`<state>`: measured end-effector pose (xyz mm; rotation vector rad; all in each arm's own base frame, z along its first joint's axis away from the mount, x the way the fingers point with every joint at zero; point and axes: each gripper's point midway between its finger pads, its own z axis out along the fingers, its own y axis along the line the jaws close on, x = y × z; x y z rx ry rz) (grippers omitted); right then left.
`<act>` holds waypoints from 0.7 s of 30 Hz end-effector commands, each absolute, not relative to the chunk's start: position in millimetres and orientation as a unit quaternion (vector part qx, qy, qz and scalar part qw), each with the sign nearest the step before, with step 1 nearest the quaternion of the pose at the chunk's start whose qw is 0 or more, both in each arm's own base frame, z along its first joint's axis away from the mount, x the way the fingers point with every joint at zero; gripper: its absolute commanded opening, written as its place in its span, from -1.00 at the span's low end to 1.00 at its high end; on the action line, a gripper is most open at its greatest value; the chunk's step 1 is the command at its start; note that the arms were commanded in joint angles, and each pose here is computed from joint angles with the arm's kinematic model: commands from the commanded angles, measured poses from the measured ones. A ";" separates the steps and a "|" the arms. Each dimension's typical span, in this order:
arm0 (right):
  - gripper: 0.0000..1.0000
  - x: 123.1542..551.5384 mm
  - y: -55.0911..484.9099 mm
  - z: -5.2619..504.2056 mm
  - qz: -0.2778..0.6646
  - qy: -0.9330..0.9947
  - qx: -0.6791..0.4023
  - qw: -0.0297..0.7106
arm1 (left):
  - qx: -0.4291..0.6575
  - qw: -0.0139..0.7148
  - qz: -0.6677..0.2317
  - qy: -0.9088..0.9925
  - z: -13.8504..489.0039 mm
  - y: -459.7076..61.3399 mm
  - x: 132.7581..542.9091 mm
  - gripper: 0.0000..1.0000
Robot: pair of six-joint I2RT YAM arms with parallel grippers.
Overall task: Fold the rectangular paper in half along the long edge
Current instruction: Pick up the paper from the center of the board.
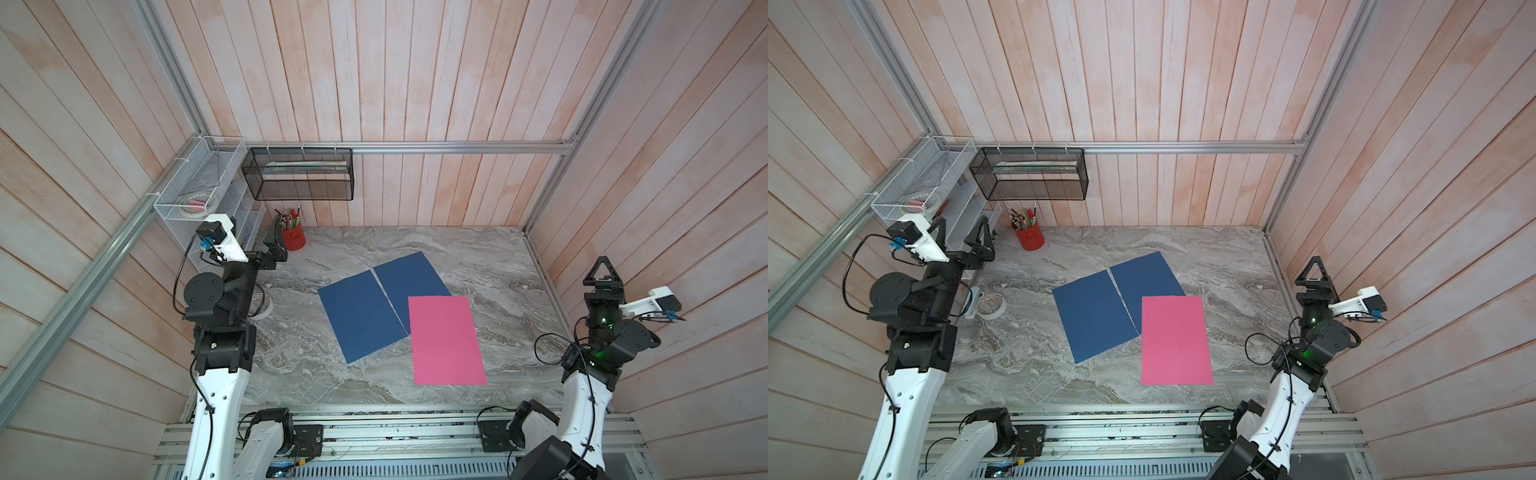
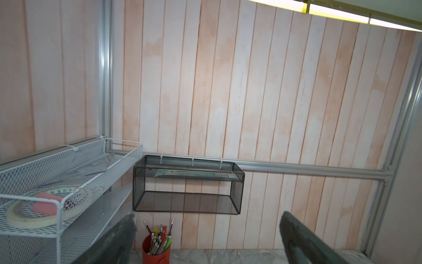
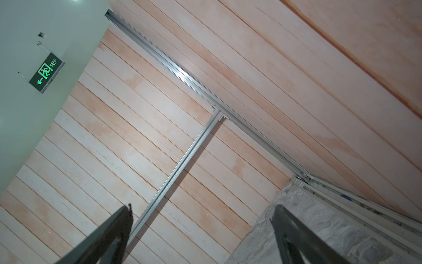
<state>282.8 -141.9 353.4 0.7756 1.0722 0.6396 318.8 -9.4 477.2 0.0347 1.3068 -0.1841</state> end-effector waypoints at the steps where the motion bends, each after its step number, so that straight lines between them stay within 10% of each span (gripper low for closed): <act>1: 0.96 282.1 -126.1 375.5 0.324 0.493 0.319 0.742 | 0.048 0.741 -0.145 0.653 446.5 -30.8 324.3 0.99; 11: 0.96 270.5 -120.6 373.9 0.352 0.453 0.312 0.757 | 0.073 0.763 -0.232 0.599 483.1 -53.1 308.0 0.99; 21: 0.71 345.2 -43.3 347.6 0.256 0.682 0.194 0.657 | 0.075 0.728 -0.285 0.620 472.3 -75.1 309.4 0.79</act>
